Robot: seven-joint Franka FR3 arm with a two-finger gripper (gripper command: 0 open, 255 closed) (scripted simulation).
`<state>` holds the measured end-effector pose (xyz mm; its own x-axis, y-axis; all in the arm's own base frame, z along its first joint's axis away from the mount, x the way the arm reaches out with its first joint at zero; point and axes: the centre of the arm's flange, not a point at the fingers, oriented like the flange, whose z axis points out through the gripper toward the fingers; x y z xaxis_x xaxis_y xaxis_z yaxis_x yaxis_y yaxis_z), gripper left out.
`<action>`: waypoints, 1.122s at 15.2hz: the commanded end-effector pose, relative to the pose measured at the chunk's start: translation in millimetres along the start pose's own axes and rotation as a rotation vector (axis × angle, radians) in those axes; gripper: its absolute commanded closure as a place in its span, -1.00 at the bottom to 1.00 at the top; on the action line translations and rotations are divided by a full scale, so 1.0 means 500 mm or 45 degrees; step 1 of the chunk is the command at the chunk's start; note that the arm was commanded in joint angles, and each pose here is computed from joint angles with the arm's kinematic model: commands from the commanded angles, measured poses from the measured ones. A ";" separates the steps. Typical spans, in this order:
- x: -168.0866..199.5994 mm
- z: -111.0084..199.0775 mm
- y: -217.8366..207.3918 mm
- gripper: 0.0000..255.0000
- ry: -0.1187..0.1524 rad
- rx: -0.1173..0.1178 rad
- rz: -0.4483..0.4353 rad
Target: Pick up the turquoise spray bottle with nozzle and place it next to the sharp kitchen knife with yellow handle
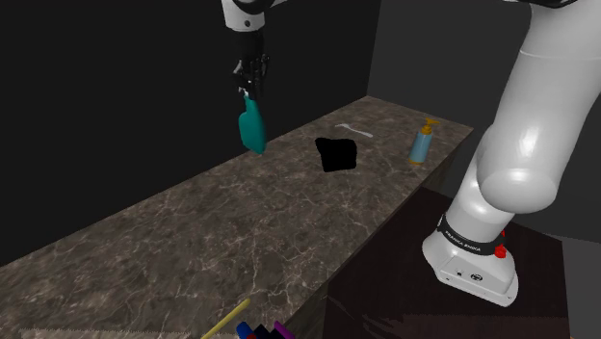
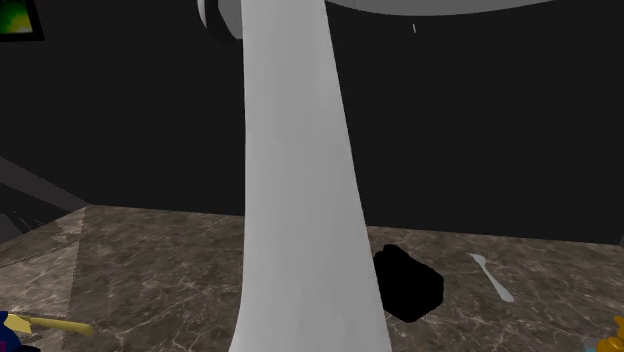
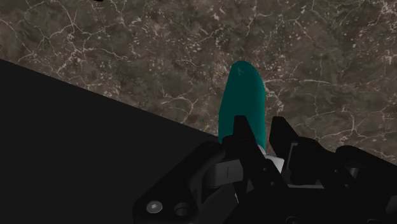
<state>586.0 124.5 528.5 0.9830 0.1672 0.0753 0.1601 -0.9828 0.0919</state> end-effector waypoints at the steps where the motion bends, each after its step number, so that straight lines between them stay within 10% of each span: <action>1: -0.015 -0.003 -0.042 1.00 0.000 0.000 0.001; 17: -0.170 -0.052 -0.432 1.00 0.000 0.000 0.001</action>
<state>469.7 312.6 529.1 0.9829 0.1679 0.0752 0.1608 -0.9827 0.0924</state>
